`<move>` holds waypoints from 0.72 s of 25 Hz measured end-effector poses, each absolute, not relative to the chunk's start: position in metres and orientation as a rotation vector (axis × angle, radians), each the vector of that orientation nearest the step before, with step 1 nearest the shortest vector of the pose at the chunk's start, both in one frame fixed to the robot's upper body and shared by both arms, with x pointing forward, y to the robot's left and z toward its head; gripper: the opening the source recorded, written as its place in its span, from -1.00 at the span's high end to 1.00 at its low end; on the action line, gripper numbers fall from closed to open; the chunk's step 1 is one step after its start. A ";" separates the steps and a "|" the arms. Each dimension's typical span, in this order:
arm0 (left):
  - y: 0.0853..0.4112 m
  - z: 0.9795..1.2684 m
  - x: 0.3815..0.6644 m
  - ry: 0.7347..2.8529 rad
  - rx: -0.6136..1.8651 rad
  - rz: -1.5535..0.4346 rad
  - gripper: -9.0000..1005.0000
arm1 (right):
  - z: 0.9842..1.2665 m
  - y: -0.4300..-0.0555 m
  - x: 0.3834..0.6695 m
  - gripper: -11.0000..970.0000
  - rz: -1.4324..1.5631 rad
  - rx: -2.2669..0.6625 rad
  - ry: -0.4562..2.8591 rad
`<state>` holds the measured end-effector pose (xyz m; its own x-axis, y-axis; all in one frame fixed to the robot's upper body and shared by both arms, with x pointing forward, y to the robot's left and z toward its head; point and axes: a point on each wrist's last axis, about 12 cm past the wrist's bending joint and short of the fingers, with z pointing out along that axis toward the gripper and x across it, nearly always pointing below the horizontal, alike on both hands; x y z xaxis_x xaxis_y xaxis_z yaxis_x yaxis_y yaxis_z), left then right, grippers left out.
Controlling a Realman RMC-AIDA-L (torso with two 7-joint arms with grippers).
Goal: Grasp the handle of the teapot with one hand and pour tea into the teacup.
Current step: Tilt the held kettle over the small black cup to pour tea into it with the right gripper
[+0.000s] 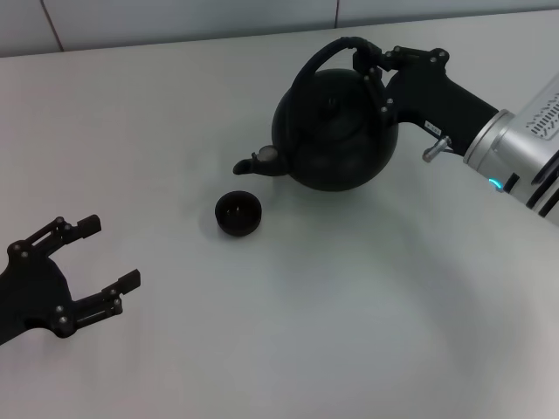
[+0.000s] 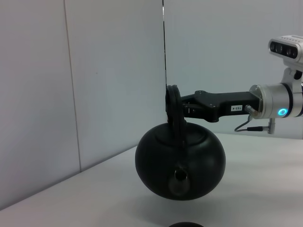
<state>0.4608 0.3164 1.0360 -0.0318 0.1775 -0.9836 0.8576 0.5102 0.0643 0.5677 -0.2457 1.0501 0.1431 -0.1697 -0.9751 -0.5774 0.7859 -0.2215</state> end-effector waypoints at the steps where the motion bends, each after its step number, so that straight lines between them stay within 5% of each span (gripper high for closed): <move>1: 0.316 1.036 0.461 1.533 0.928 -0.697 -0.72 | 1.051 -0.245 0.569 0.79 0.312 -0.677 1.413; 18: 0.314 1.035 0.462 1.532 0.927 -0.702 -0.72 | 1.054 -0.241 0.573 0.79 0.222 -0.824 1.352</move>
<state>0.4624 0.3138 1.0353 -0.0325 0.1740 -0.9842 0.8591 0.5081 0.0614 0.5730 -0.2407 1.0537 0.2447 -0.3090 -0.9190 -0.5872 0.7071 -0.3941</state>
